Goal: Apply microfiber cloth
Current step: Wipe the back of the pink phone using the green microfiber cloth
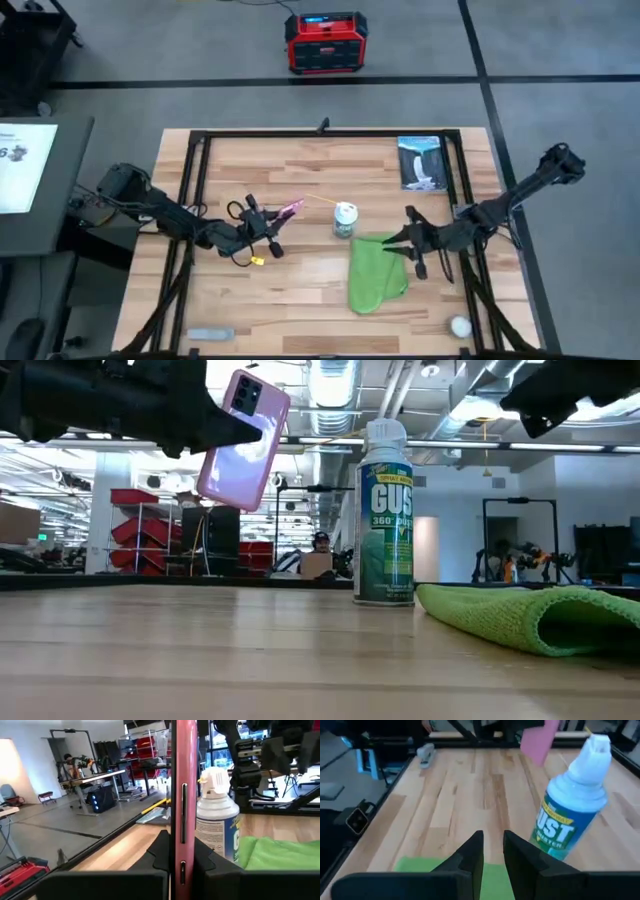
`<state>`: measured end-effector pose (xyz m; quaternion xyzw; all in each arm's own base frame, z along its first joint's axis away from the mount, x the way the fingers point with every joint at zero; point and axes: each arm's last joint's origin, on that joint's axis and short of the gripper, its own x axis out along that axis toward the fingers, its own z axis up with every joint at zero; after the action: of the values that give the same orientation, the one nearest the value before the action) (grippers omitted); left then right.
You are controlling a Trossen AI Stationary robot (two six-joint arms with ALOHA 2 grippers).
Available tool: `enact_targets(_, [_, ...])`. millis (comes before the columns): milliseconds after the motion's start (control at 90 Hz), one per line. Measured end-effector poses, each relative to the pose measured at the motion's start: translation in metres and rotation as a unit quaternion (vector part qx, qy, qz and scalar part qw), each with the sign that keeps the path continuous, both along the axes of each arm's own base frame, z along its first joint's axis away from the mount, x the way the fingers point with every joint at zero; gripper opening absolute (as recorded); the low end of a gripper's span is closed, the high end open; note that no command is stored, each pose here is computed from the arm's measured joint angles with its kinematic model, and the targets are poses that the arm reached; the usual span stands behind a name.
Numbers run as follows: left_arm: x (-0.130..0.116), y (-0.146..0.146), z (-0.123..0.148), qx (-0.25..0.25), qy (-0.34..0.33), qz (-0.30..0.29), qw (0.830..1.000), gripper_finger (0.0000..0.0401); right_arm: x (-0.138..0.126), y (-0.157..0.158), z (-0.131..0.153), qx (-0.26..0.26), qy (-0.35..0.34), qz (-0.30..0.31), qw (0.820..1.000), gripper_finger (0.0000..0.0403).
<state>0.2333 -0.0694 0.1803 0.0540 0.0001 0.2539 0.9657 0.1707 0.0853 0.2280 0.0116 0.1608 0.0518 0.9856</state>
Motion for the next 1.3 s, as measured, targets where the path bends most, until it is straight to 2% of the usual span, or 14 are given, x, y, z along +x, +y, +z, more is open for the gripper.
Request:
enact_targets(333, [0.001,-0.001,-0.001,0.003,0.005,-0.029,1.0,0.0,-0.003,-0.019,-0.027,0.064,-0.079,0.083,0.991,0.0014])
enact_targets(522, [0.002,-0.001,-0.001,0.003,0.005,-0.04,0.999,0.0,-0.001,-0.025,-0.038,0.073,-0.058,0.066,0.994,0.0002])
enact_targets(811, [0.003,0.005,-0.001,-0.005,0.001,-0.031,1.0,0.0,0.017,-0.019,-0.051,0.092,0.005,0.039,0.995,0.0])
enact_targets(1033, [0.004,0.008,-0.001,-0.009,0.001,-0.011,1.0,0.0,0.043,-0.008,-0.046,0.076,0.086,0.029,0.993,0.0002])
enact_targets(1300, [0.004,0.008,-0.002,-0.013,0.004,-0.012,1.0,0.0,0.058,0.013,-0.044,0.054,0.198,0.033,0.978,0.0054])
